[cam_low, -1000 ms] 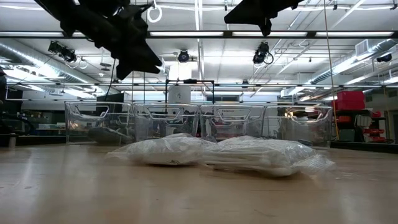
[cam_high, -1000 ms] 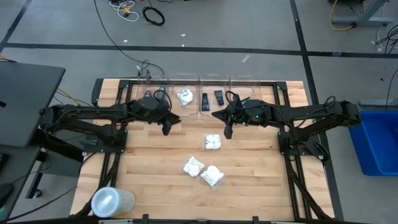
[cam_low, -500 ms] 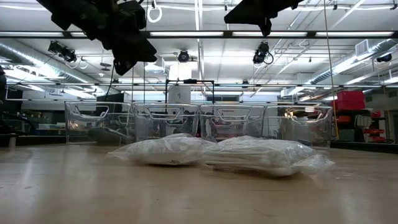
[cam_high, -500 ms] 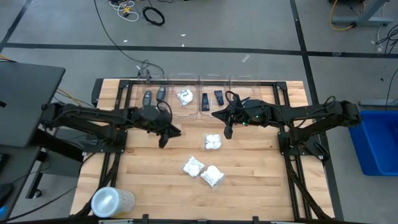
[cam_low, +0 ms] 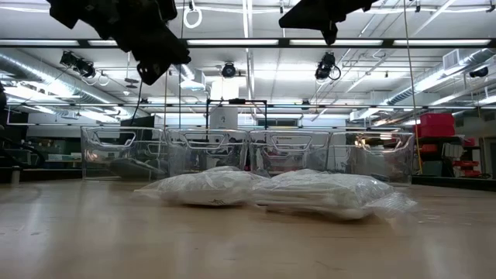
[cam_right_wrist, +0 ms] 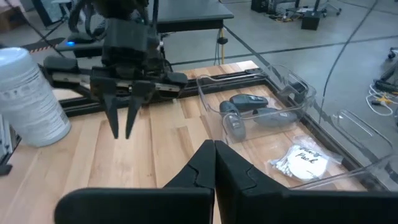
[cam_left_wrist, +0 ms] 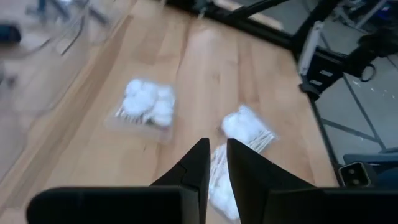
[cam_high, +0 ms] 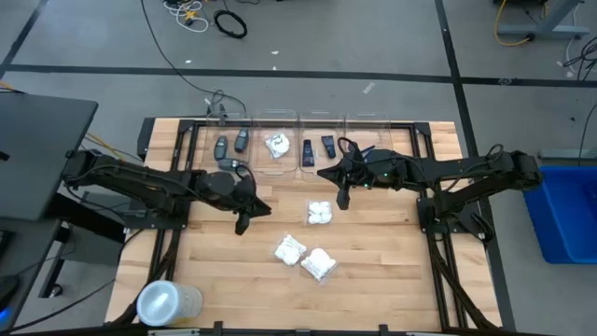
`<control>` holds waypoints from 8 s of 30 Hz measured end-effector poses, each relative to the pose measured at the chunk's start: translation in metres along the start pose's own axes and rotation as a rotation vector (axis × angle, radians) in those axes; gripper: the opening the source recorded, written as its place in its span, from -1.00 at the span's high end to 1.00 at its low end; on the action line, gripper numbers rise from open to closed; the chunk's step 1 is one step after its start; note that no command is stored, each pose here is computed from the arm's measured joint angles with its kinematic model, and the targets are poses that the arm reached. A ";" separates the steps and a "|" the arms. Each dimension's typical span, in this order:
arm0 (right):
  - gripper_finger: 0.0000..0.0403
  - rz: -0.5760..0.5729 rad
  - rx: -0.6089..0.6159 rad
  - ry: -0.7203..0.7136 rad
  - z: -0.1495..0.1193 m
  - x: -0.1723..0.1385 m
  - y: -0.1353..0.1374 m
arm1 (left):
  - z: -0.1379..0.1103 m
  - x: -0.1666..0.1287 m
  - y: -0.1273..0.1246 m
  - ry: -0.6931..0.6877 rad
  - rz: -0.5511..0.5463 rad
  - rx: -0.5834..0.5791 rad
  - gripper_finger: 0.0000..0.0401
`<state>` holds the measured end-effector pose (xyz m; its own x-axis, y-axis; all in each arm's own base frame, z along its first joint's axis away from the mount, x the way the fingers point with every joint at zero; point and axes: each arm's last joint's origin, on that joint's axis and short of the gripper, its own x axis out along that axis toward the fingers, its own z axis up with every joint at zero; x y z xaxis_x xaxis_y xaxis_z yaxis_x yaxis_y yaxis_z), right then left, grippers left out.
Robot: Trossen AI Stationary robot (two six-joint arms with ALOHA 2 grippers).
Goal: Pick & Place Travel size toiletries
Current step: Put the white vanity pack into the middle left transparent bin
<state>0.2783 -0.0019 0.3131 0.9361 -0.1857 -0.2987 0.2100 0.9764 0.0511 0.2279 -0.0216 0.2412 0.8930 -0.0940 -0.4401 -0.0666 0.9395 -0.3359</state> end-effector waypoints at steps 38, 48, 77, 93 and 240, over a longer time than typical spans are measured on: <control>0.89 0.120 -0.270 0.276 -0.048 0.039 0.020 | 0.014 -0.014 -0.006 -0.159 0.023 0.087 0.94; 0.67 0.136 -0.378 0.405 -0.081 0.067 0.022 | 0.029 -0.045 0.001 -0.298 0.086 0.093 0.94; -0.02 0.355 -0.499 0.520 -0.151 0.119 0.032 | 0.031 -0.055 0.012 -0.335 0.219 0.022 0.97; 0.32 0.365 -0.503 0.563 -0.162 0.122 0.032 | 0.031 -0.055 0.013 -0.339 0.244 0.016 0.97; 1.00 -0.074 -0.163 -0.357 -0.018 0.101 -0.095 | 0.039 -0.058 0.009 -0.420 0.188 0.040 0.97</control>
<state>0.3477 -0.1114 0.2607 0.9653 -0.2552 0.0558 0.2602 0.9583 -0.1184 0.1932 0.0053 0.2958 0.9706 0.2132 -0.1116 -0.2349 0.9403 -0.2464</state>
